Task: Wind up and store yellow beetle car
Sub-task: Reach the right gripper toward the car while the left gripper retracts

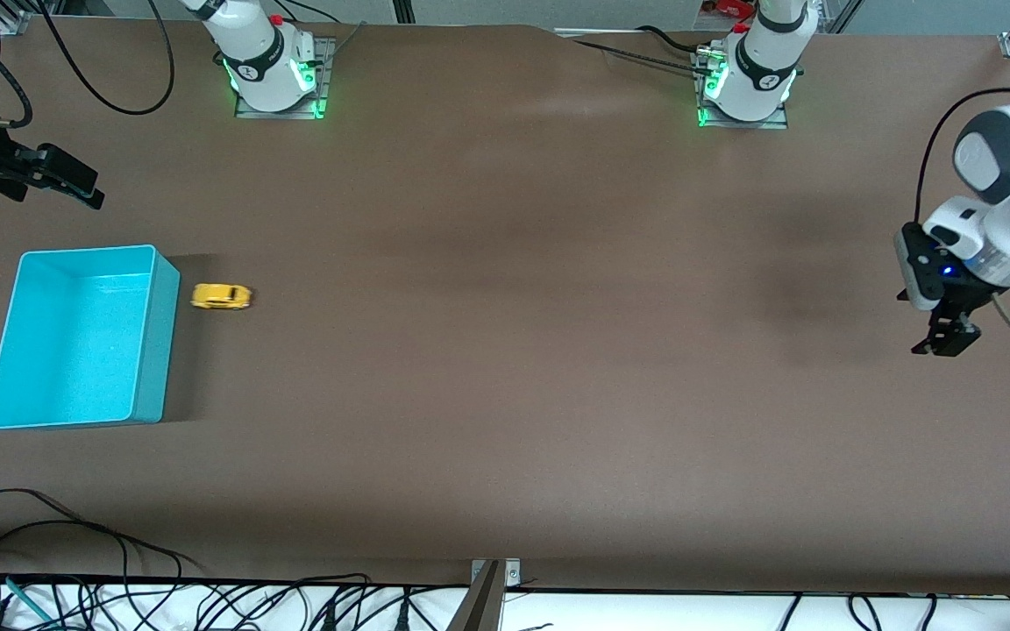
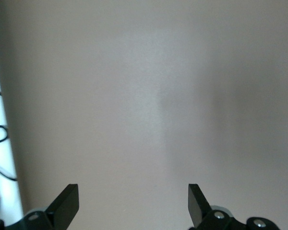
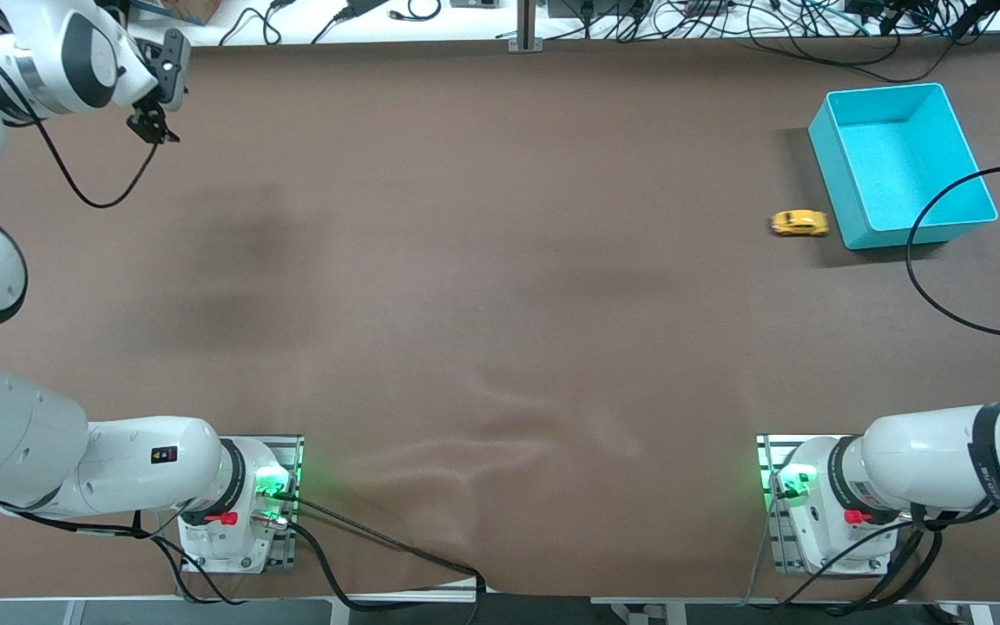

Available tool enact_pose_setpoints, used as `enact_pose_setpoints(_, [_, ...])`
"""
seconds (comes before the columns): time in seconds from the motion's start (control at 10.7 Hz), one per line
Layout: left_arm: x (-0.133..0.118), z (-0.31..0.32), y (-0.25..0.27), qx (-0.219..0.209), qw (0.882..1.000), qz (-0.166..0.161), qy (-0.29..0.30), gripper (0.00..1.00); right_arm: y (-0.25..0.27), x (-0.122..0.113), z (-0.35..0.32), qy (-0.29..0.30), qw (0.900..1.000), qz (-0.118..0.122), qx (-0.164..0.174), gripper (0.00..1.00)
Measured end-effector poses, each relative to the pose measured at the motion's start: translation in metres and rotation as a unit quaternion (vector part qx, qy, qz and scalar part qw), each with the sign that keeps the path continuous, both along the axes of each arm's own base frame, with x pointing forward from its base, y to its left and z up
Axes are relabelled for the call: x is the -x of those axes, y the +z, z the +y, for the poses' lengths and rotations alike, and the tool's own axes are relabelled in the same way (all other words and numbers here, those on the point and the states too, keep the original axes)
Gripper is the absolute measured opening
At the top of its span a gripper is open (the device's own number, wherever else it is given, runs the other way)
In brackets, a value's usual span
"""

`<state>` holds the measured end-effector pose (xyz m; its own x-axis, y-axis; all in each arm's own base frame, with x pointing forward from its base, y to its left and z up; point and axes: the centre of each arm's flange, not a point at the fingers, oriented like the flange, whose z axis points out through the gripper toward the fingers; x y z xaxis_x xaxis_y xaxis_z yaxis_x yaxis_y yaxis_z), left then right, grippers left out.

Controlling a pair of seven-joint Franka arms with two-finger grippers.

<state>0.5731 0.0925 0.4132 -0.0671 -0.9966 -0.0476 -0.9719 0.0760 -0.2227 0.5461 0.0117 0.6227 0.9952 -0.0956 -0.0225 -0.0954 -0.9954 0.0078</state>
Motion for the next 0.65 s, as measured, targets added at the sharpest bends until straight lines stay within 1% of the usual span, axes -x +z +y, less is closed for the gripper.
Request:
enact_pose_setpoints(0.19, [0.005, -0.004, 0.026, 0.004, 1.000, -0.013, 0.009, 1.00, 0.000, 0.000, 0.000, 0.000, 1.000, 0.000, 0.000, 1.00])
enact_pose_setpoints(0.28, [0.007, -0.003, 0.036, 0.011, 0.999, -0.008, 0.032, 1.00, 0.000, 0.000, 0.000, 0.000, 1.000, 0.000, 0.000, 1.00])
enact_pose_setpoints(0.47, [0.005, -0.005, 0.059, 0.029, 0.995, 0.009, 0.095, 1.00, -0.001, -0.002, 0.000, 0.000, 1.000, -0.003, 0.000, 1.00])
enact_pose_setpoints(0.56, [0.004, -0.007, 0.073, 0.039, 0.990, 0.021, 0.132, 1.00, -0.004, -0.004, -0.001, -0.001, 1.000, -0.002, 0.000, 1.00])
enact_pose_setpoints(0.65, [0.004, -0.009, 0.088, 0.048, 0.983, 0.034, 0.174, 1.00, -0.011, -0.008, -0.002, -0.005, 1.000, 0.002, -0.001, 1.00])
